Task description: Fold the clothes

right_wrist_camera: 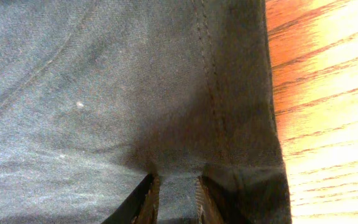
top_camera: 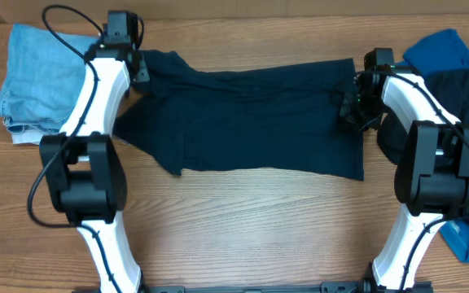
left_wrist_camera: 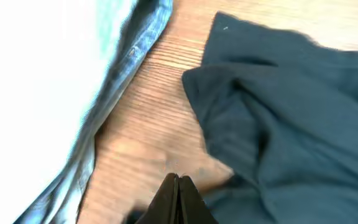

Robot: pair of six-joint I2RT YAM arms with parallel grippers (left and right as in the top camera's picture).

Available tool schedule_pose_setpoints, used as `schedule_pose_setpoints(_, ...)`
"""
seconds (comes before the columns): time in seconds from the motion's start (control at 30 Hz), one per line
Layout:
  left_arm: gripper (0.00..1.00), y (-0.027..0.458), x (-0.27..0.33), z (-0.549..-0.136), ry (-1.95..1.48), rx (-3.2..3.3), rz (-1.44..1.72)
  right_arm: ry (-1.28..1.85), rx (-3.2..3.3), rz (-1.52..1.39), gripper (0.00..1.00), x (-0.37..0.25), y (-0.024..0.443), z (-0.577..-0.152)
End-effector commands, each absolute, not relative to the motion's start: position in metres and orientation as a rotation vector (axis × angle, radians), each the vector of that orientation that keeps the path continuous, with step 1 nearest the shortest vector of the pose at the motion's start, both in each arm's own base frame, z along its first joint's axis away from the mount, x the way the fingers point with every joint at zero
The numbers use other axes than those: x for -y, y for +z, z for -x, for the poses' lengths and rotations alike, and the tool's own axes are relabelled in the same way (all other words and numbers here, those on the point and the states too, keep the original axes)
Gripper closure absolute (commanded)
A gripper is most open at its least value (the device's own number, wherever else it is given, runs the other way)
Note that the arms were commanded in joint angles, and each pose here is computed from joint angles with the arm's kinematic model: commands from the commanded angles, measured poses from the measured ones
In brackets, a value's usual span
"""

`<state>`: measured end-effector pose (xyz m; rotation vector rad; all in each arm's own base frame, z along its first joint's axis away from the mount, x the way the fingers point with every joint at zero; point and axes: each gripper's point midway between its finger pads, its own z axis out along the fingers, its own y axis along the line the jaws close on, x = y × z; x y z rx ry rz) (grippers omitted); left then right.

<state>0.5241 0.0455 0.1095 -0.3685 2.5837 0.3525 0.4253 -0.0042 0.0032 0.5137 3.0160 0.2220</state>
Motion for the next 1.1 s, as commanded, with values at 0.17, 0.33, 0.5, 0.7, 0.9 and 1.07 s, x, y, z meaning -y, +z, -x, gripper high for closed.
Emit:
schedule_pose_setpoints(0.17, 0.59, 0.177, 0.086, -0.393, -0.198, -2.931, 0.397, 0.167, -3.002, -0.519, 0.75, 0.012, 0.005, -0.425)
schedule_pose_setpoints(0.33, 0.48, 0.13, 0.117, -0.367, 0.08, -2.972, 0.348, 0.167, -3.008, -0.52, 0.74, 0.012, 0.005, -0.424)
schedule_pose_setpoints(0.5, 0.46, 0.063, 0.084, -0.361, 0.315, -2.912, 0.492, 0.167, -3.008, -0.52, 0.74, 0.012, 0.005, -0.424)
schedule_pose_setpoints(0.7, 0.5, 0.011, 0.074, -0.374, 0.273, -2.836, 0.585, 0.165, -3.015, -0.522, 0.74, 0.012, 0.004, -0.422)
schedule_pose_setpoints(0.9, 0.53, -0.012, 0.058, -0.38, 0.389, -2.819, 0.587, 0.165, -3.015, -0.521, 0.74, 0.012, 0.004, -0.422)
schedule_pose_setpoints(1.07, 0.96, -0.007, 0.054, -0.38, 0.445, -2.837, 0.48, 0.164, -3.016, -0.516, 0.74, 0.012, 0.004, -0.422)
